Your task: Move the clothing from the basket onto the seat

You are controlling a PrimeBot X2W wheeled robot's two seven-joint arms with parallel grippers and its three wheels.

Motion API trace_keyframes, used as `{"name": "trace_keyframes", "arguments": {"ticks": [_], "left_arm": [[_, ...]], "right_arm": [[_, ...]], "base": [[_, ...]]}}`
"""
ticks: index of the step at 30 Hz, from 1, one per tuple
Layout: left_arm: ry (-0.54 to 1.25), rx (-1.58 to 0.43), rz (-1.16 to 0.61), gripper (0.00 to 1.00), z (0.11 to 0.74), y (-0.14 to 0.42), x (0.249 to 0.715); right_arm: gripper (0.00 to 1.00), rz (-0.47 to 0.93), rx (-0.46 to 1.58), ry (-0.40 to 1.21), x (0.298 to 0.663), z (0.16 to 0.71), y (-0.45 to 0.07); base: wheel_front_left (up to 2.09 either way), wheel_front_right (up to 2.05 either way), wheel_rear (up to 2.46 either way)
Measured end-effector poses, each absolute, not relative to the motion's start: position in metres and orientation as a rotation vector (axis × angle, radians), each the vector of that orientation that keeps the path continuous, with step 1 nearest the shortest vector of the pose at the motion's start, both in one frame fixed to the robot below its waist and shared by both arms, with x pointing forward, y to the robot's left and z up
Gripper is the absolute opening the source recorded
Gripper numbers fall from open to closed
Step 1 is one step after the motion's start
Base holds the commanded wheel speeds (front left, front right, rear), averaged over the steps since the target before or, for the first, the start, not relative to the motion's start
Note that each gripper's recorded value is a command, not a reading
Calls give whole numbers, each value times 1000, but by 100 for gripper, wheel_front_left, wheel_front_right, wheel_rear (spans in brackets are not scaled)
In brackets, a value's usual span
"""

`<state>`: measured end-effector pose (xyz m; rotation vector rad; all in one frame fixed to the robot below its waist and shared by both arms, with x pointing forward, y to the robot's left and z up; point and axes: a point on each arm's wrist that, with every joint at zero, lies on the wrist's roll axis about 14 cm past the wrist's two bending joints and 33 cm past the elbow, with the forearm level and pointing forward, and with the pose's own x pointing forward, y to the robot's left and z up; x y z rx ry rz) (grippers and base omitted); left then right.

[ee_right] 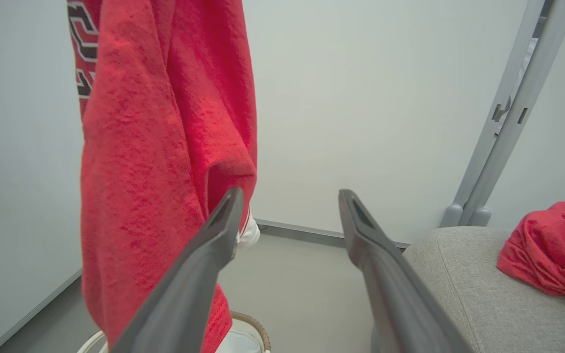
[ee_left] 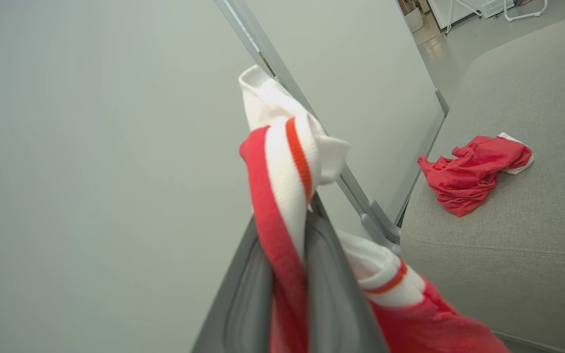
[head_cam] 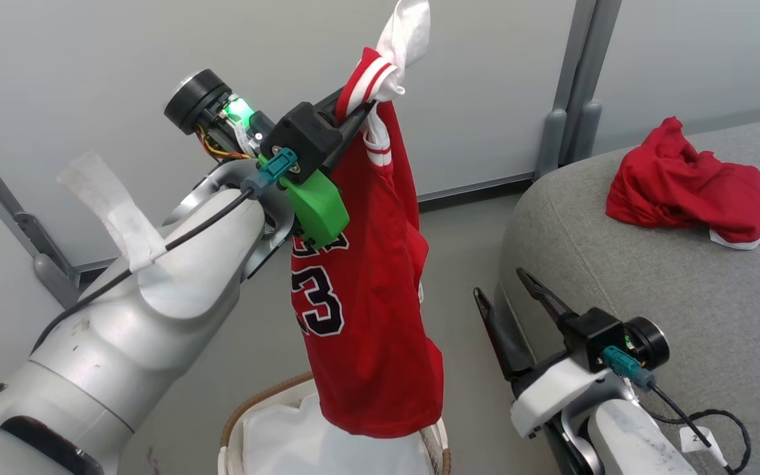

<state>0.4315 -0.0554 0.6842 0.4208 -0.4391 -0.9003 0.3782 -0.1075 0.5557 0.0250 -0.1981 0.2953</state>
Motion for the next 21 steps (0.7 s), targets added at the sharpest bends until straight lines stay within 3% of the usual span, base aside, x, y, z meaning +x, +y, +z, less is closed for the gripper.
{"name": "trace_keyframes", "arguments": {"ticks": [11, 21], "left_arm": [[-465, 427, -905, 0, 696, -59, 428], [-491, 399, -915, 0, 707, -69, 420]], "right_arm": [[100, 514, -4, -338, 390, 614, -40], [100, 570, -109, -254, 417, 599, -23]], "base": [[0, 0, 0], [0, 0, 0]]}}
